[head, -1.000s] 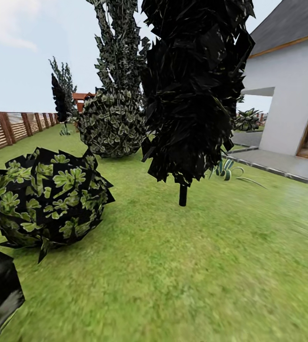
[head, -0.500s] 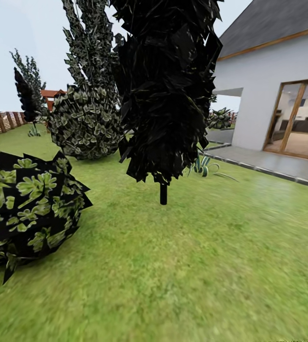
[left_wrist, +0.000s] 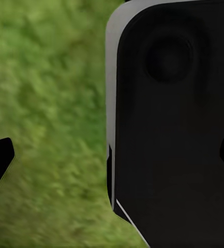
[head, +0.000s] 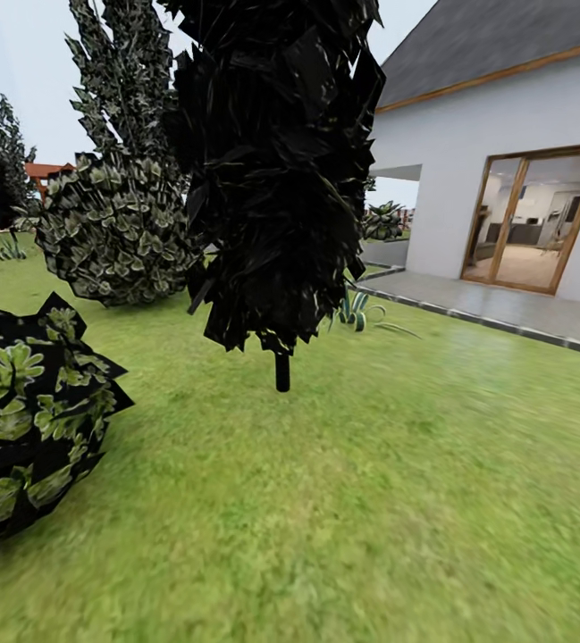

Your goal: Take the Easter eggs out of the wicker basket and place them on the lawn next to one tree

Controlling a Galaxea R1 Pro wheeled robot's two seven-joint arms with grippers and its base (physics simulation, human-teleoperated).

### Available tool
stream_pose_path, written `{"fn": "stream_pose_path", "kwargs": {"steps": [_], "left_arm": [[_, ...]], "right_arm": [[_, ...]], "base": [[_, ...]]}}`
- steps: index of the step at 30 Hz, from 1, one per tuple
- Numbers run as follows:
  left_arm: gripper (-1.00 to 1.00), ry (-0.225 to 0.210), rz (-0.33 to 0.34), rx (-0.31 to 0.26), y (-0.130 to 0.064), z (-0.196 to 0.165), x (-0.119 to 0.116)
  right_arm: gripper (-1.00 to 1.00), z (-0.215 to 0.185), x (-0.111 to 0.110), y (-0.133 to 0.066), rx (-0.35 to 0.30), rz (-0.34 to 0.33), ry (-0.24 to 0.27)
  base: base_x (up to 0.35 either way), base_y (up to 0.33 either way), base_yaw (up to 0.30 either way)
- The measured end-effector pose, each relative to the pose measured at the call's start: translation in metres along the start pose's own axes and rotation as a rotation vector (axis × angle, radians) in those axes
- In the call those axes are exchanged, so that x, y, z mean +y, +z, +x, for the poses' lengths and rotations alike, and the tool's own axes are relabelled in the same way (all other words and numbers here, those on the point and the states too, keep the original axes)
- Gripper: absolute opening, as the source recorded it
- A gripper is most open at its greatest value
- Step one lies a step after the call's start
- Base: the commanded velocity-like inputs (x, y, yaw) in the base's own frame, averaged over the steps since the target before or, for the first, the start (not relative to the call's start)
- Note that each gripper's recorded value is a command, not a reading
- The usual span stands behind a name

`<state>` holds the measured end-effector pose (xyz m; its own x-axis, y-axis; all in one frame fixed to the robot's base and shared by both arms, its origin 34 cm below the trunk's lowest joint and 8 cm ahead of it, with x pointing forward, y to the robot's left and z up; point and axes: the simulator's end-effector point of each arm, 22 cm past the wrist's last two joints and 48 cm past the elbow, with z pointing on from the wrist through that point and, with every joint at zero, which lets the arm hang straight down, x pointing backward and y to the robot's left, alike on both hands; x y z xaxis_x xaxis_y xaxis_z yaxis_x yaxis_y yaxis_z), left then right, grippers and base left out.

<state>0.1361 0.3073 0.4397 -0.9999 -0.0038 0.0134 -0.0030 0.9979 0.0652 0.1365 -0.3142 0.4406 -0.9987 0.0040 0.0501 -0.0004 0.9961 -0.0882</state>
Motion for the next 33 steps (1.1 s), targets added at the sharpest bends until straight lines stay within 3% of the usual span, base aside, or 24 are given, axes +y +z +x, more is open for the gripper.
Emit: {"fn": "stream_pose_path", "kwargs": {"steps": [6,19,33], "left_arm": [[1.0,0.0,0.0,0.001,0.0,0.0002,0.0],[1.0,0.001,-0.001,0.014,0.0,0.0054,0.0002],[1.0,0.001,-0.001,0.017,0.0,0.0066,0.0001]], "right_arm": [[1.0,0.0002,-0.0001,0.0,0.0,0.0,-0.01],[1.0,0.0053,0.0,0.0002,0.013,0.0,0.001],[1.0,0.0065,-0.0002,0.0002,0.017,0.0,-0.009]], "base": [[0.333,0.0,-0.044],[0.333,0.0,-0.198],[0.333,0.0,-0.048]]}}
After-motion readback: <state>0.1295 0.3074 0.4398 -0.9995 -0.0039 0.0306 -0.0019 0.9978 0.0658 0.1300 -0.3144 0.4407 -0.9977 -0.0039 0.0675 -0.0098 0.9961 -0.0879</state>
